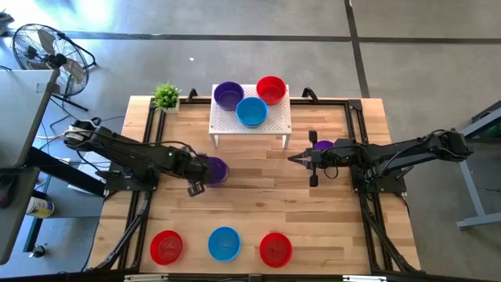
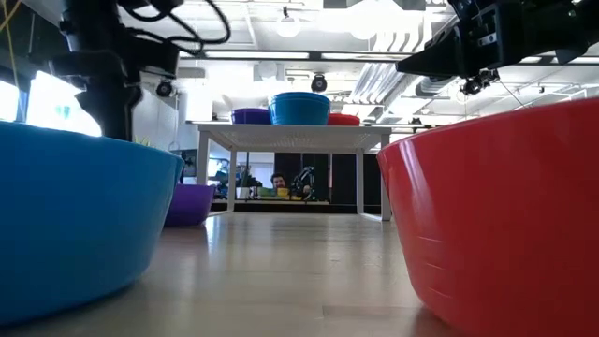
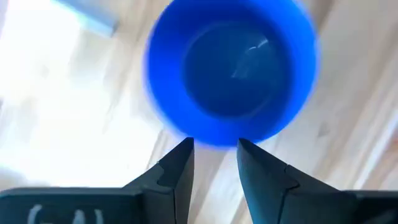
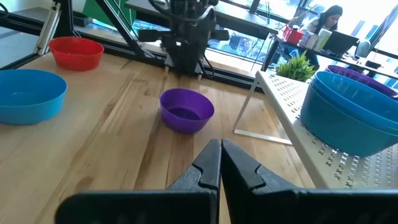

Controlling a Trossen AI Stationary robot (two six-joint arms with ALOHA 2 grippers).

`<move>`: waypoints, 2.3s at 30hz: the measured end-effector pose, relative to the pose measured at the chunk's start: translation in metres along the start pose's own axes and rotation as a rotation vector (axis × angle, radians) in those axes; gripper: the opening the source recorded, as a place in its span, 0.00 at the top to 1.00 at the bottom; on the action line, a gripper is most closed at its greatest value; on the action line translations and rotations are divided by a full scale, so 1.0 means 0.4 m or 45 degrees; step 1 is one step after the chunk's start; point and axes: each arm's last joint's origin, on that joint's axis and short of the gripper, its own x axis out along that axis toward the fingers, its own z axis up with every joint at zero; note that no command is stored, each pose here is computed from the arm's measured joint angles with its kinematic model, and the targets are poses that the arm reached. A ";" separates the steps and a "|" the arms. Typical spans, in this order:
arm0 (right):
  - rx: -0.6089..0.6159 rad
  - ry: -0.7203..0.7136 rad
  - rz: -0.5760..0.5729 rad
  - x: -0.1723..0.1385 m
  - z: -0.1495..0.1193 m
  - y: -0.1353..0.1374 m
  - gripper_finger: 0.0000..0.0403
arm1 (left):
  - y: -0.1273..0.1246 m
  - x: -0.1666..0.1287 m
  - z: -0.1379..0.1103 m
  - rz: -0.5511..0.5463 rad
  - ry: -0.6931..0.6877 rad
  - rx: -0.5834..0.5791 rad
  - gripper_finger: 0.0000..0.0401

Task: Pick & Place Mini bowls
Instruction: Stack the purple bowl on the purple bowl on the shelf

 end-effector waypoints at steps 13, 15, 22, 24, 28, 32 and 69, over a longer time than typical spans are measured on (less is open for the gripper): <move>0.001 -0.001 0.000 0.000 0.000 0.000 1.00 | 0.112 0.090 -0.036 -0.276 -0.090 -0.308 0.71; 0.001 -0.001 0.000 0.000 0.000 0.000 1.00 | 0.119 0.092 -0.026 -0.306 -0.121 -0.321 0.71; 0.001 -0.001 0.000 0.000 0.000 0.000 1.00 | 0.151 0.093 -0.019 -0.228 -0.113 -0.422 0.71; 0.001 -0.001 0.000 0.000 0.000 0.000 1.00 | 0.152 0.097 -0.018 -0.226 -0.106 -0.439 0.71; 0.001 -0.001 0.000 0.000 0.000 0.000 1.00 | 0.142 0.120 -0.017 -0.275 -0.062 -0.401 0.71; 0.001 -0.001 0.000 0.000 0.000 0.000 1.00 | 0.135 0.149 -0.010 -0.256 -0.027 -0.337 0.71; -0.002 -0.001 0.000 0.000 0.000 0.000 1.00 | 0.127 0.129 0.033 -0.318 -0.077 -0.280 0.59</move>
